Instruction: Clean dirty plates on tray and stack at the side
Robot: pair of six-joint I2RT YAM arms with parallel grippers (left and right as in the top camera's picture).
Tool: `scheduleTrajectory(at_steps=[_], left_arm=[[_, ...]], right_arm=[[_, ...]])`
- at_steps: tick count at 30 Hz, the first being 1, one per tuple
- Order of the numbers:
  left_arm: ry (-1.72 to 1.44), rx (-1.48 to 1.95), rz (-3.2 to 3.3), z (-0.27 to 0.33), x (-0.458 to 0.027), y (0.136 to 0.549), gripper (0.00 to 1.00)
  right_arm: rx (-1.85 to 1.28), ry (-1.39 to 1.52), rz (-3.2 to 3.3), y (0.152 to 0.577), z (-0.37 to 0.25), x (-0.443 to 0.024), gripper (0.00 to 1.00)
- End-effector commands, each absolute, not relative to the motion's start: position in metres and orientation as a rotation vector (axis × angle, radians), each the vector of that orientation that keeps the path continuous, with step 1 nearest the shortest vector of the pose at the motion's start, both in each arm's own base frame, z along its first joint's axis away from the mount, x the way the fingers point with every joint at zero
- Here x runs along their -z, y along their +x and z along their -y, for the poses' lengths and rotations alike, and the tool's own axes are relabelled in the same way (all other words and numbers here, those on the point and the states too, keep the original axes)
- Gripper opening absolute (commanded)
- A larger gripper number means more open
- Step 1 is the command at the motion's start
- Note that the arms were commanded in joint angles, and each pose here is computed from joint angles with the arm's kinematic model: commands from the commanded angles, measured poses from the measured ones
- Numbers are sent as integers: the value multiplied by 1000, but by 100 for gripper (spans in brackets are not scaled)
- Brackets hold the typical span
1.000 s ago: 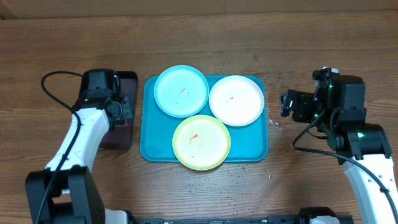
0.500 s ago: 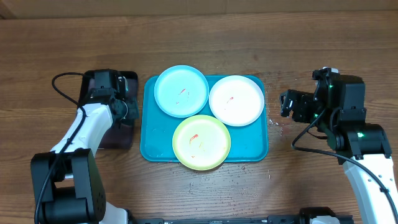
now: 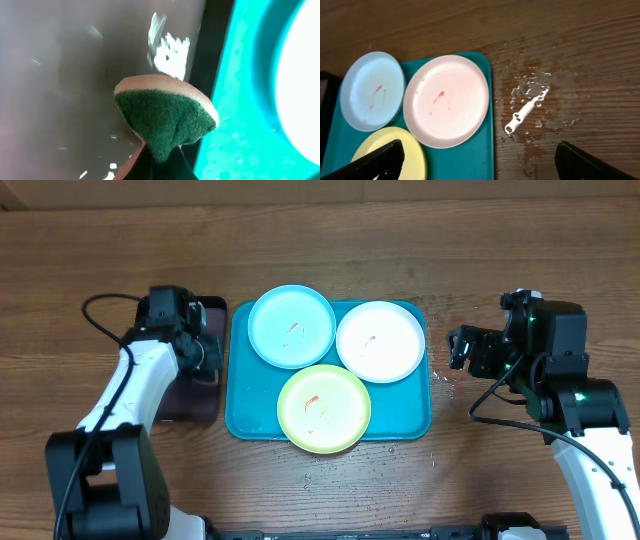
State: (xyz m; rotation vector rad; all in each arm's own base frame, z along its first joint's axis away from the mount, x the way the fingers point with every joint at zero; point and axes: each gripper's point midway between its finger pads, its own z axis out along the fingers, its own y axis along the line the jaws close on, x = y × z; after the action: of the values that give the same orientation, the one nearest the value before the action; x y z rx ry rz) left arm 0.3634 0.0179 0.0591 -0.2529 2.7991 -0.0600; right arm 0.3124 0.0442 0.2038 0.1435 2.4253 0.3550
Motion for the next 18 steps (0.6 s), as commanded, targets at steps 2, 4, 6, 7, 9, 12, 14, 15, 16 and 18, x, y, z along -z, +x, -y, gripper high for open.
scheduleTrajectory(at_steps=[2,4,6,7,9,12,14,15,16,18], left_arm=[[-230,83,-2629,-18,-131,391,4],[-195,188,-2619,-3,-142,393,4],[-146,315,-2615,18,-147,393,4],[-123,358,-2617,27,-147,392,4],[-86,388,-2629,39,-146,389,4],[36,398,-2636,63,-146,385,4],[116,408,-2637,80,-146,382,4],[158,420,-2637,90,-146,379,4],[222,440,-2633,103,-146,376,4],[335,453,-2629,123,-146,369,4]], right_arm=[[-511,67,-2432,312,-68,-210,96],[-558,49,-2472,309,-77,-201,96],[-602,20,-2534,306,-89,-188,95],[-621,4,-2567,304,-95,-180,95],[-660,-48,-2650,296,-112,-162,95],[-684,-168,-2764,282,-137,-137,95],[-690,-238,-2825,274,-151,-122,95],[-692,-266,-2852,270,-157,-116,95],[-693,-293,-2879,266,-163,-108,95],[-693,-338,-2925,260,-173,-95,92]])
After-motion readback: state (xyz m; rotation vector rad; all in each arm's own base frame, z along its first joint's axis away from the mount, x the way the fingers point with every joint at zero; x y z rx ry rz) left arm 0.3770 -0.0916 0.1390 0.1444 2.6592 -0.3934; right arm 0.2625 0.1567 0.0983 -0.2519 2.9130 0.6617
